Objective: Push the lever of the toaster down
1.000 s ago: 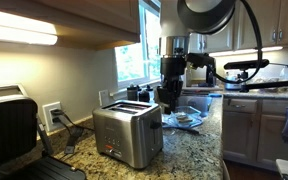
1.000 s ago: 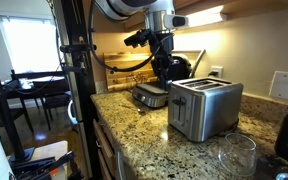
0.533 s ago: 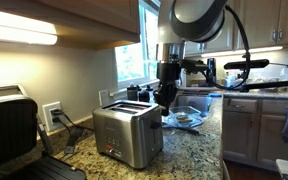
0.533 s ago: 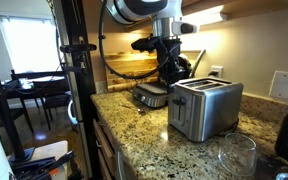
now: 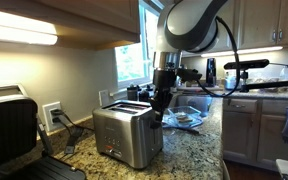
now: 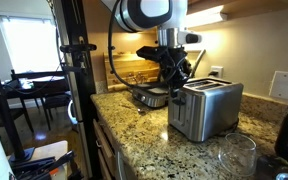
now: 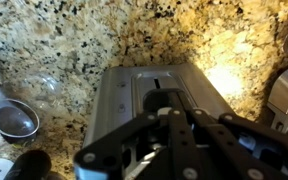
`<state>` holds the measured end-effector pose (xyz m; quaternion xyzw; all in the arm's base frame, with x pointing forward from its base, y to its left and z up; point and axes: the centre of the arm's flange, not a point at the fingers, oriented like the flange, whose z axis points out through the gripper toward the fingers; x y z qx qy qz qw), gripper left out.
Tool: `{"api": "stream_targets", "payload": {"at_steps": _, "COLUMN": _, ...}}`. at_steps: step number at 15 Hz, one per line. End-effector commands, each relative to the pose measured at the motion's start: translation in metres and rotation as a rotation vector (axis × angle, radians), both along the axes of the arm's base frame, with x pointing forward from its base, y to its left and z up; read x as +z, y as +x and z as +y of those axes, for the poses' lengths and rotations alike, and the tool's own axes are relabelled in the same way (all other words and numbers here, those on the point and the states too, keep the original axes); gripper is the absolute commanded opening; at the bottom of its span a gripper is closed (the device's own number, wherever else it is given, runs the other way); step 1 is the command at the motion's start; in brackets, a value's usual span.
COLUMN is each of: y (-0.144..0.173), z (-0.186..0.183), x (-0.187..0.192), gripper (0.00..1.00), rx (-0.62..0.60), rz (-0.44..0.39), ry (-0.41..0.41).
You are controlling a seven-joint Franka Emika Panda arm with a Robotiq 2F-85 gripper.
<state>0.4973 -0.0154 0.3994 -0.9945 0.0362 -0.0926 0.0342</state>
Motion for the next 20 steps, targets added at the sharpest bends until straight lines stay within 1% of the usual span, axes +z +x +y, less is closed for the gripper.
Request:
{"api": "stream_targets", "payload": {"at_steps": 1, "y": 0.005, "z": -0.003, "x": -0.008, "gripper": 0.04, "rx": 0.039, "rz": -0.036, "ry": -0.013}}
{"api": "stream_targets", "payload": {"at_steps": 12, "y": 0.003, "z": -0.009, "x": -0.055, "gripper": 0.04, "rx": 0.067, "rz": 0.013, "ry": -0.021}}
{"api": "stream_targets", "payload": {"at_steps": 18, "y": -0.004, "z": -0.018, "x": -0.099, "gripper": 0.03, "rx": 0.061, "rz": 0.043, "ry": -0.024}}
{"api": "stream_targets", "payload": {"at_steps": 20, "y": 0.001, "z": -0.024, "x": -0.114, "gripper": 0.03, "rx": 0.055, "rz": 0.045, "ry": -0.019}}
